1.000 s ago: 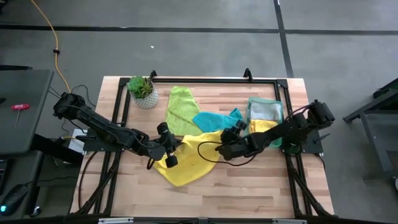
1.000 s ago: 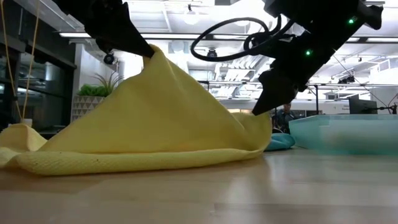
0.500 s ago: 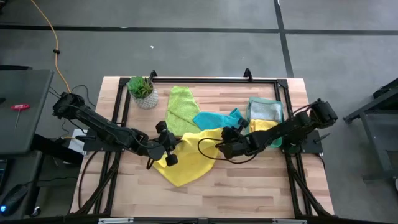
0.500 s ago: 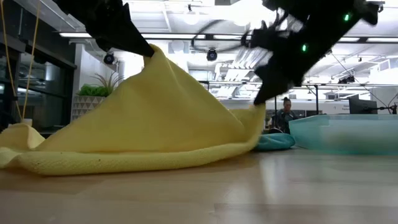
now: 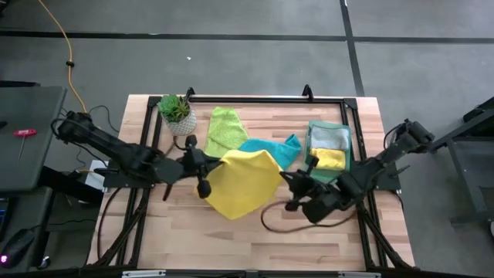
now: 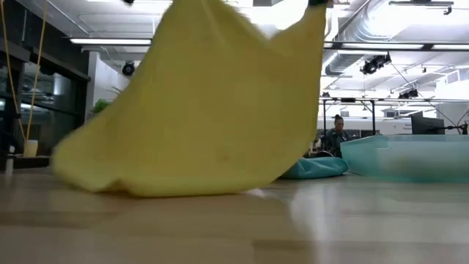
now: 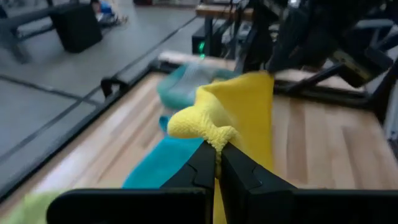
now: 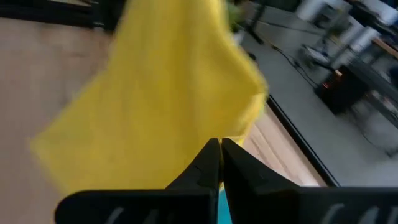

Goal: Fold microfiber towels
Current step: Fold the yellow microfiber cloth

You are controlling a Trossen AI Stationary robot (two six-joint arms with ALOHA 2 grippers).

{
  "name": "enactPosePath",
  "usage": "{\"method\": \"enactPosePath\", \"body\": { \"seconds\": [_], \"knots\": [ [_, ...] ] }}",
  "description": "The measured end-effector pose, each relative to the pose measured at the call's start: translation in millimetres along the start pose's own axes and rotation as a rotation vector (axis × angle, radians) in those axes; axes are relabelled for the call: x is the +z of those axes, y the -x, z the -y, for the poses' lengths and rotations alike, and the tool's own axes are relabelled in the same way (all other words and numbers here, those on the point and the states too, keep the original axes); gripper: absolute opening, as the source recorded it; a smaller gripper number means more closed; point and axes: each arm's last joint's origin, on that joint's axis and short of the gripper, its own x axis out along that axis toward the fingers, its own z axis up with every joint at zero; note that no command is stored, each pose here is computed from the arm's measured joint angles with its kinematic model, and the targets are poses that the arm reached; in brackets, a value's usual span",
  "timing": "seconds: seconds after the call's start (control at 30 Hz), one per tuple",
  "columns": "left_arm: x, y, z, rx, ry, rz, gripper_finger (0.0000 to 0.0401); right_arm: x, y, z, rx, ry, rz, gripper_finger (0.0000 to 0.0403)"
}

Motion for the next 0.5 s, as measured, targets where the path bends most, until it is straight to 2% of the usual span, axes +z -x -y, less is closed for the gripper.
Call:
{"method": "enactPosePath", "body": {
  "seconds": [0.1, 0.23, 0.33, 0.5],
  "knots": [
    [18.1, 11.9, 1.0, -0.015, -0.046, 0.003, 0.0001, 9.6, 16.6, -1.7, 0.043, 0.059, 0.01, 0.0],
    [36.9, 29.0, -2.1, 0.036, -0.106, -0.025, 0.0001, 20.8, 34.4, 5.3, 0.042, 0.093, 0.0, 0.0],
    [41.9, 37.2, -4.2, 0.071, -0.124, -0.041, 0.0001, 28.3, 43.9, 14.1, 0.031, 0.083, -0.022, 0.0],
    [42.4, 46.1, 1.3, 0.026, -0.142, -0.049, 0.0001, 40.4, 53.2, 26.1, 0.023, 0.077, -0.036, 0.0]
  ]
}}
